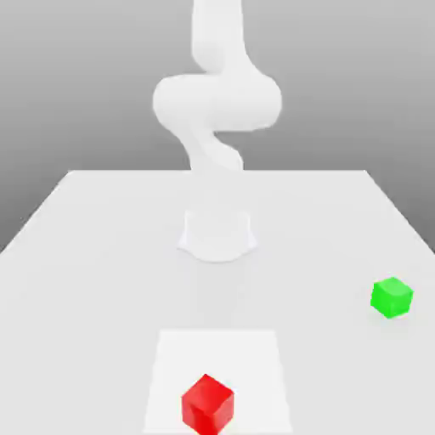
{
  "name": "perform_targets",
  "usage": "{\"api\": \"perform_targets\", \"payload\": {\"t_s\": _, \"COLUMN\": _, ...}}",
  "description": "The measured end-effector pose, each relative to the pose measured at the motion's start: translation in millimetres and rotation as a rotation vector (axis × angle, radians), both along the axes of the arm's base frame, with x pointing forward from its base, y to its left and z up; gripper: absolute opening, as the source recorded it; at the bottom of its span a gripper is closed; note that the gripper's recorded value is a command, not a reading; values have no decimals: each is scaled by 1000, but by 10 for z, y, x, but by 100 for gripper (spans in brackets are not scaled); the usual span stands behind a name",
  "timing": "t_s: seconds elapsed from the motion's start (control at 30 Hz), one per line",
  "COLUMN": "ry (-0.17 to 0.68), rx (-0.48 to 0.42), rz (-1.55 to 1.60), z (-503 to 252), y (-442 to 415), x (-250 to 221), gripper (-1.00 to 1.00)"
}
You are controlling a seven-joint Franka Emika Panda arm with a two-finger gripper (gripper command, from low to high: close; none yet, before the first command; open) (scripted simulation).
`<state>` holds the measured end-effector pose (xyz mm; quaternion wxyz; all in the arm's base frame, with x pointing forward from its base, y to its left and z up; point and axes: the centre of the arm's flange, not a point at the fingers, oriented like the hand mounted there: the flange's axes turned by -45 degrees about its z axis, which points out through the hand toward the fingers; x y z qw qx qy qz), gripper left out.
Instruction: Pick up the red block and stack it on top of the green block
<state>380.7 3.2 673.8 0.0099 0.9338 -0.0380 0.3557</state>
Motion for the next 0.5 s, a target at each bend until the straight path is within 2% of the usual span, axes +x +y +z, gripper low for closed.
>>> {"api": "perform_targets", "payload": {"t_s": 0.23, "ry": 199, "rx": 22, "rz": -179, "z": -1214, "y": -44, "x": 770, "gripper": 0}}
{"api": "perform_targets", "payload": {"t_s": 0.5, "ry": 410, "rx": 88, "rz": -356, "z": -2719, "y": -180, "x": 1173, "gripper": 0}}
